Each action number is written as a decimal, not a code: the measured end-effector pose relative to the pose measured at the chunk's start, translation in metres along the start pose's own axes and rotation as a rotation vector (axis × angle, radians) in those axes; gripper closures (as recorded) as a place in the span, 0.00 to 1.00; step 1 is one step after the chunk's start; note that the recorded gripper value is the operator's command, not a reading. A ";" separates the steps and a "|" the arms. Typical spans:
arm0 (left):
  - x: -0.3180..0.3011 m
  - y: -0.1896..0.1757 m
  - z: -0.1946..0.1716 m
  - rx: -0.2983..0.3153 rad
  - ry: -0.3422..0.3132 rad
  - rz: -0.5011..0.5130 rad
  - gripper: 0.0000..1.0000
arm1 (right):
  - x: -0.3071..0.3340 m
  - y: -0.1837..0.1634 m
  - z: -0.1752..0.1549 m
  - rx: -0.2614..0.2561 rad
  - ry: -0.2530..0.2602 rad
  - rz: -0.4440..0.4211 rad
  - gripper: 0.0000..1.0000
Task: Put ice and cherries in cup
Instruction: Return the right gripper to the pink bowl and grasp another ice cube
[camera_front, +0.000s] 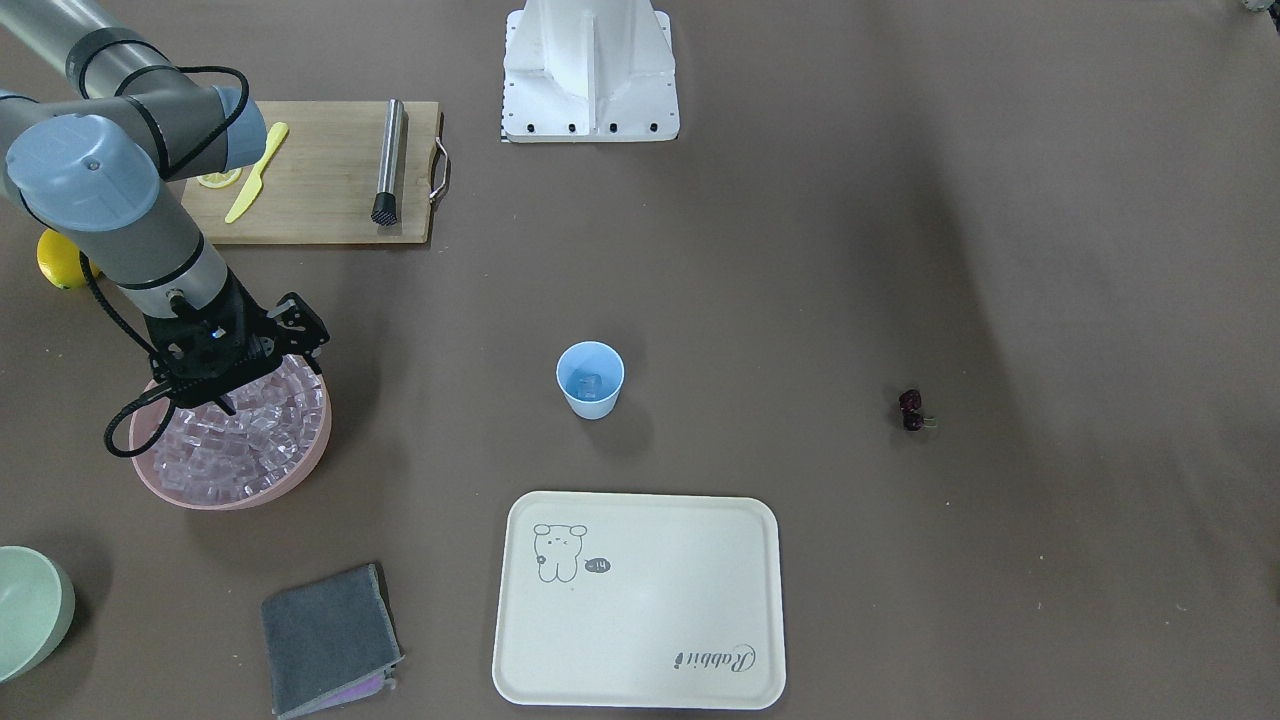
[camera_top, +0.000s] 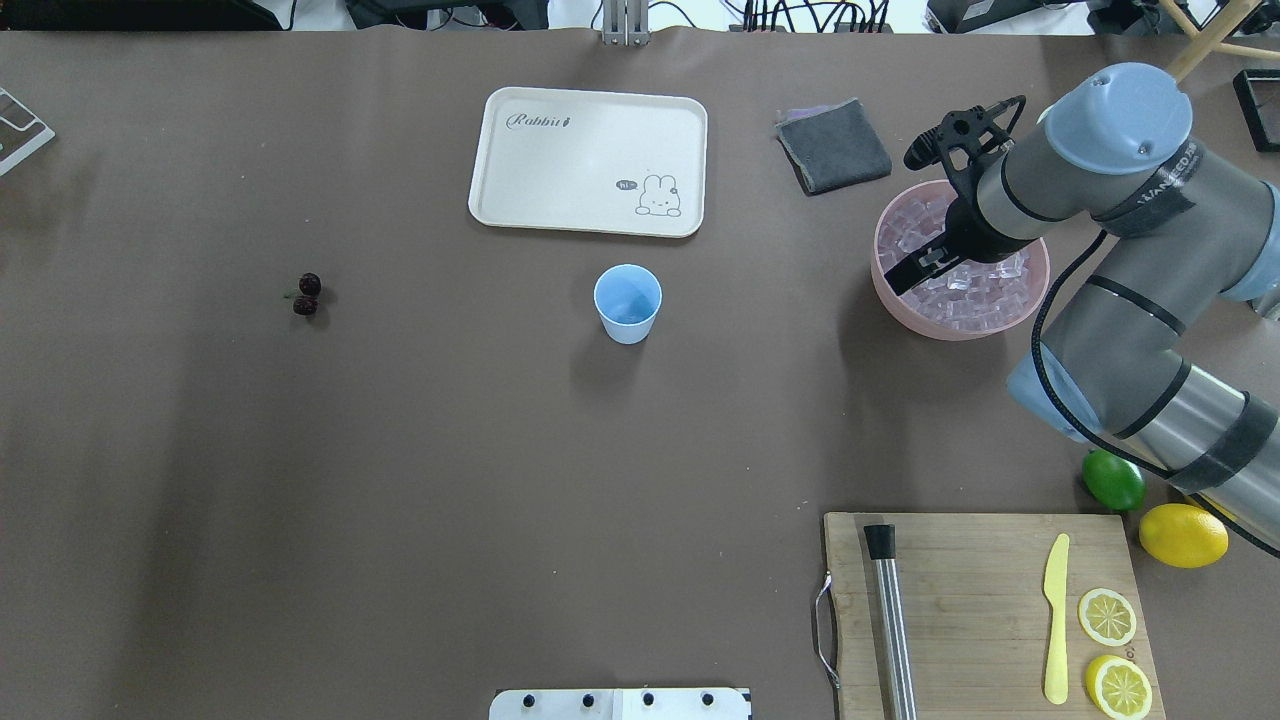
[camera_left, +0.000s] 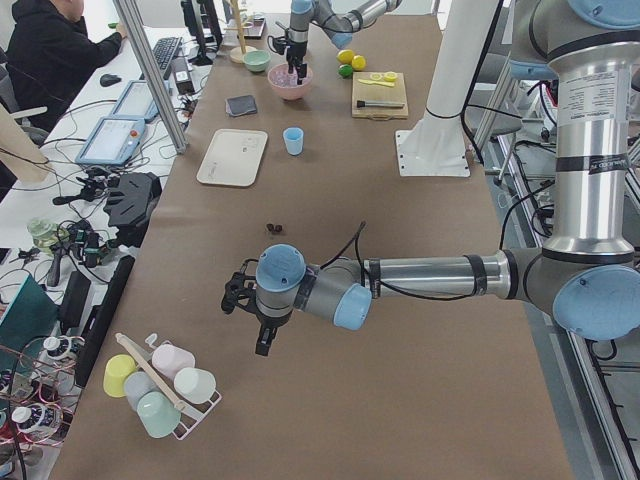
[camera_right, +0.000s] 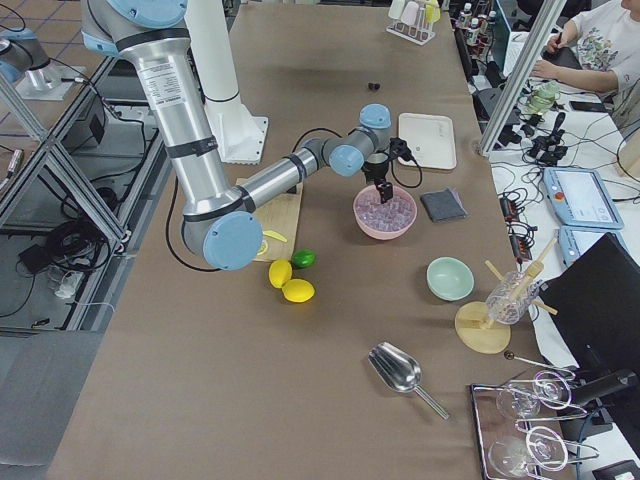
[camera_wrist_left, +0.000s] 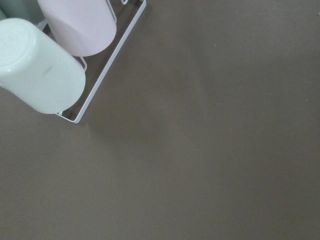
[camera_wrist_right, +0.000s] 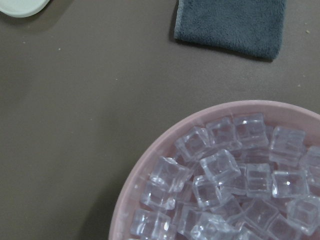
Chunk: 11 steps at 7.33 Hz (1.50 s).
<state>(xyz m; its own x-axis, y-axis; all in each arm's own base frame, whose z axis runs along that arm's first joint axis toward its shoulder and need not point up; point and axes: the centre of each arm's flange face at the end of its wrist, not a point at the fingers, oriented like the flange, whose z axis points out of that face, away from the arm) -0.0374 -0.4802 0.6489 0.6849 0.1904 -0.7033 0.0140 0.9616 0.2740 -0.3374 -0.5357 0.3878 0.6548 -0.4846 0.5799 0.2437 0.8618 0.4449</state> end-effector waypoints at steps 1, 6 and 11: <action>0.000 -0.001 0.000 0.001 0.000 0.000 0.02 | 0.010 -0.001 0.004 -0.009 0.010 -0.005 0.01; 0.003 -0.006 -0.002 0.007 0.001 0.002 0.02 | 0.038 -0.002 0.039 -0.008 0.015 -0.023 0.11; 0.002 -0.005 -0.001 0.005 0.000 0.000 0.02 | 0.039 0.000 0.045 -0.001 0.010 -0.028 0.64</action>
<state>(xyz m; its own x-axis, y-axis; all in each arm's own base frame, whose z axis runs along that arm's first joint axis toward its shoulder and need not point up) -0.0372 -0.4844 0.6453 0.6849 0.1904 -0.7034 0.0178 0.9606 0.2774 -0.3442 -0.5617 0.4409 0.6552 -0.5069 0.5602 0.2627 0.8481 0.4602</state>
